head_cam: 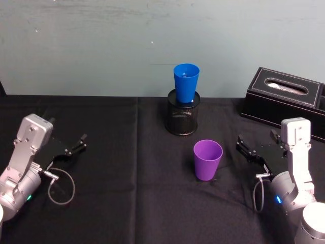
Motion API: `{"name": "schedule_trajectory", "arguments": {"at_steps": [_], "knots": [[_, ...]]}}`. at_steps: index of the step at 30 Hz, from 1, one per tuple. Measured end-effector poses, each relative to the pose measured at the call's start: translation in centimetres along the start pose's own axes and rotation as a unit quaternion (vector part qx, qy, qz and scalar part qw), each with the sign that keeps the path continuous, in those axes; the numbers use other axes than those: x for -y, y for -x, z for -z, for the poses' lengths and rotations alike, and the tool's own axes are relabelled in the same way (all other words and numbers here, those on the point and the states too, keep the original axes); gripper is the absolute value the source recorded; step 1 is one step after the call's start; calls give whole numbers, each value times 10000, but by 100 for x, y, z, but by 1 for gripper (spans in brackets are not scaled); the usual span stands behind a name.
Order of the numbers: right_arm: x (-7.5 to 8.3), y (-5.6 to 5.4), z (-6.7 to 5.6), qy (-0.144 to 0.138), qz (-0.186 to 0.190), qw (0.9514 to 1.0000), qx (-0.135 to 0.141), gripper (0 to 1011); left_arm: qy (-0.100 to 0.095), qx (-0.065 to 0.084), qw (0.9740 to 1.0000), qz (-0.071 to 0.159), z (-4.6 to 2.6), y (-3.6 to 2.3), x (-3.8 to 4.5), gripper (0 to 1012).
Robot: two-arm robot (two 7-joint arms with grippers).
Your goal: Pick up one cup with a gripper and tap it against the other cup.
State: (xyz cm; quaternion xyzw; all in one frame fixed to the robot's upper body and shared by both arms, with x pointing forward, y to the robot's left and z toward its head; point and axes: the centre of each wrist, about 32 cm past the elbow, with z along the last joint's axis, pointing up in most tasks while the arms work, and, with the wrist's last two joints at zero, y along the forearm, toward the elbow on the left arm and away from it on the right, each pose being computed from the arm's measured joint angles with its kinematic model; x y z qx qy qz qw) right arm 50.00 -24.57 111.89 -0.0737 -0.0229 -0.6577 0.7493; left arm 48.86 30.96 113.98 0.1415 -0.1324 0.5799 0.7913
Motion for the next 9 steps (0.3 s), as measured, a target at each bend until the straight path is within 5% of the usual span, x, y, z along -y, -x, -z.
{"name": "schedule_trajectory", "arguments": {"at_steps": [9], "knots": [[0, 0, 0, 0, 2, 10000, -1, 1000, 0, 0, 10000, 0, 0, 0, 0, 1011]]}}
